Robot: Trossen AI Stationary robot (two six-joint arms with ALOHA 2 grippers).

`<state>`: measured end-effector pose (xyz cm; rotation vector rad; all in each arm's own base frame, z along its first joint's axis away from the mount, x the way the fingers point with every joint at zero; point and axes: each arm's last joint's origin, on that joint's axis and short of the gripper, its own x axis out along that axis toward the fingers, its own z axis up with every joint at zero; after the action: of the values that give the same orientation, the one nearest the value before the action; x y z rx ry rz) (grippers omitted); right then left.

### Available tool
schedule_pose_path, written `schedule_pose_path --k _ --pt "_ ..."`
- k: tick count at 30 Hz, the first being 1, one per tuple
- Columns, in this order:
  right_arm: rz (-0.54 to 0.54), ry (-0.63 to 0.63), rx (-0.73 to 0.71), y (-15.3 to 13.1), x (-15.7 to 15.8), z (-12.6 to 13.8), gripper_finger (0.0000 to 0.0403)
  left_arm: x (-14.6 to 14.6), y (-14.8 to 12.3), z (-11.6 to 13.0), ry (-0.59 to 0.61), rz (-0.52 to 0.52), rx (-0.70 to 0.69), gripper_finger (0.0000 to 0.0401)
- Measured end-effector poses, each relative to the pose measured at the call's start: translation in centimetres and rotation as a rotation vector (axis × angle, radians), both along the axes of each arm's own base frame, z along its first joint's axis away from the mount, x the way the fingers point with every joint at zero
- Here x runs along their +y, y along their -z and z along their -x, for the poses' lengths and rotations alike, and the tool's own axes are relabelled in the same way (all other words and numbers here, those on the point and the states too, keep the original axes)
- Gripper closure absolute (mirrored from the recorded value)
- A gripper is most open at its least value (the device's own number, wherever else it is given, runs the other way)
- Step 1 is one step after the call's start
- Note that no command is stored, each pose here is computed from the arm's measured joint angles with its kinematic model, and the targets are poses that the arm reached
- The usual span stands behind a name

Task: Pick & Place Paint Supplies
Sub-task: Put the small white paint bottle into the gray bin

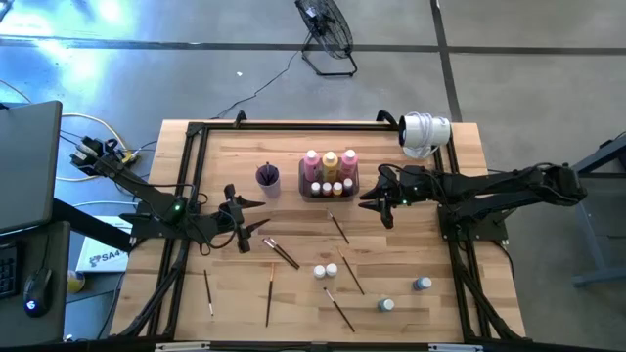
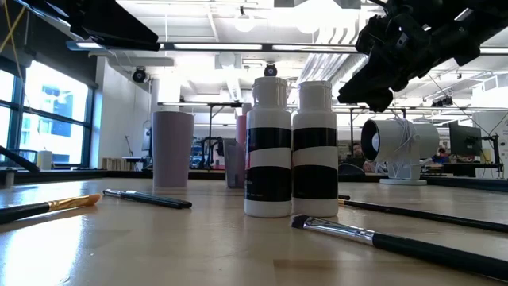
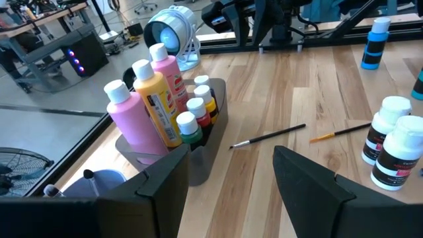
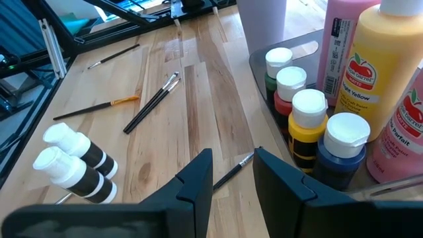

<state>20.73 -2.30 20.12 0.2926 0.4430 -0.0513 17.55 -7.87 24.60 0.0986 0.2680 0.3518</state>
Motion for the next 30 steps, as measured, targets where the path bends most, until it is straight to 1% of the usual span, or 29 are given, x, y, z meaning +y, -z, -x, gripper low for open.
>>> schedule_pose_path --k 27,30 --pt "0.001 0.000 -0.009 -0.08 -0.01 -0.04 0.0302 0.00 0.00 0.00 -0.002 0.007 -0.003 0.0190" --pt "0.003 0.000 -0.027 -0.24 -0.02 -0.11 0.0302 0.00 -0.01 0.00 -0.002 0.007 -0.003 0.0190"
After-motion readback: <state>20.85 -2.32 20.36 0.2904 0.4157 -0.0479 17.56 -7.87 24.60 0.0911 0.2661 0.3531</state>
